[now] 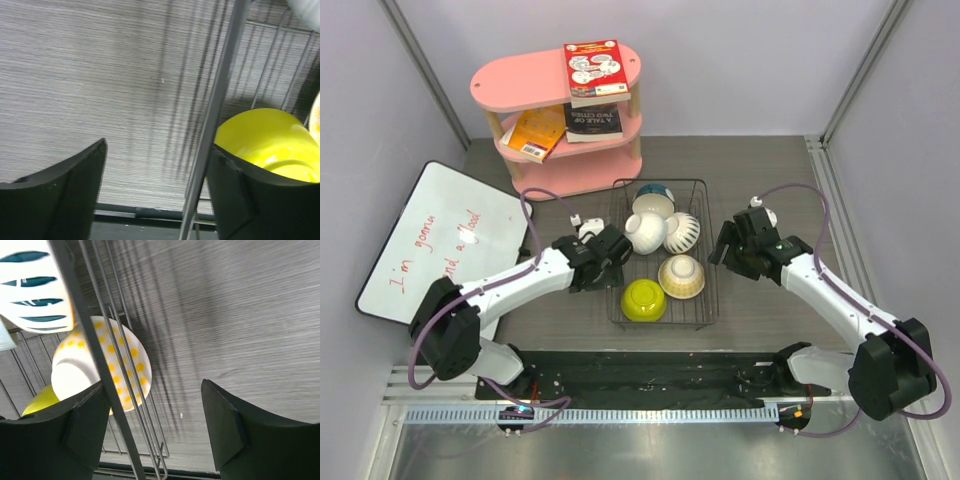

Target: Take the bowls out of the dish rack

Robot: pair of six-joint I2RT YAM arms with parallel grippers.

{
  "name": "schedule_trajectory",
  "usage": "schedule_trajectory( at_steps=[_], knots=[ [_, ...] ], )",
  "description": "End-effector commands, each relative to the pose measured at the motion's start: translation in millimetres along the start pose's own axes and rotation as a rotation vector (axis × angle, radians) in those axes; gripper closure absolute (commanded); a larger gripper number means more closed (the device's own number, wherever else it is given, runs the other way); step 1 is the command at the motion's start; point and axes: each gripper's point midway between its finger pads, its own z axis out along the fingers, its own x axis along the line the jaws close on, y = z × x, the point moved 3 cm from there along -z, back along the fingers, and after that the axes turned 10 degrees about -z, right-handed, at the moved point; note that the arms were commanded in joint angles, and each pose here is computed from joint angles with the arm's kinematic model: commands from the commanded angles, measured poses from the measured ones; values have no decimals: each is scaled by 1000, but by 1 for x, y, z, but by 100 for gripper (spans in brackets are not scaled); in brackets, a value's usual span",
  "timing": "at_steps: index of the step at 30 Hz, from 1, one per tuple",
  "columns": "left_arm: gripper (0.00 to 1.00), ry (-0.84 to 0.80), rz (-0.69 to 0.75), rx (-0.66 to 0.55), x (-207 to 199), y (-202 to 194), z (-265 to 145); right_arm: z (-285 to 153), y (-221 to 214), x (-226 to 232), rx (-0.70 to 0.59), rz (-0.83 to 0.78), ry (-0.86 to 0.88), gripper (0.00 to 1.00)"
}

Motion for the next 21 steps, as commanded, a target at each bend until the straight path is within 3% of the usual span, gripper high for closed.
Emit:
schedule_trajectory(
  at_steps=[1, 6, 14, 21],
  knots=[
    [18, 120, -11, -95, 29, 19, -7, -51, 54, -5, -199, -87, -134, 25],
    [14, 93, -66, -153, 34, 32, -20, -82, 89, 35, -304, -284, -89, 20],
    [8, -7, -111, -220, 39, 59, -70, -41, 123, 94, -249, -453, 14, 19],
    [7, -64, -128, -260, 44, 69, -96, -9, 134, 150, -286, -615, 22, 18]
  ],
)
